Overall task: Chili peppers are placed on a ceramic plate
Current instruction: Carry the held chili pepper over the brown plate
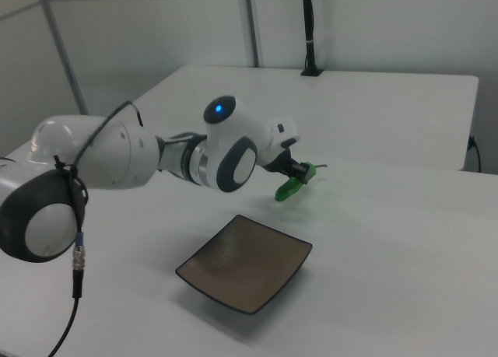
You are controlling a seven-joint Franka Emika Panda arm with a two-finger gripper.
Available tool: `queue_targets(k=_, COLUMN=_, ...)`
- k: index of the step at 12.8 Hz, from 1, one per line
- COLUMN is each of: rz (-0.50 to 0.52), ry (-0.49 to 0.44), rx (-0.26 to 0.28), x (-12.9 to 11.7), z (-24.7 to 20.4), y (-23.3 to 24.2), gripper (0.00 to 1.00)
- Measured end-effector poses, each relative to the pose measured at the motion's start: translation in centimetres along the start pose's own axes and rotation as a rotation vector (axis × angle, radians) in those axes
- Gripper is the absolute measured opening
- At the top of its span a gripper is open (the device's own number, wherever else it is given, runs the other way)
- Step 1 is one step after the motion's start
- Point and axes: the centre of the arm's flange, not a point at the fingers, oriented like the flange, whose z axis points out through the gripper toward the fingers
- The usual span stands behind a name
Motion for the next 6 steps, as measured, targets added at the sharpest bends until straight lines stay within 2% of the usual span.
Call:
queue_targets(k=4, rz=-0.007, ry=-0.173, rx=-0.012, x=2.2, z=-6.7, y=2.4, gripper=0.37)
queue_targets(k=6, rz=-0.022, ry=-0.240, rx=-0.013, x=1.7, z=-9.7, y=3.9, gripper=0.37)
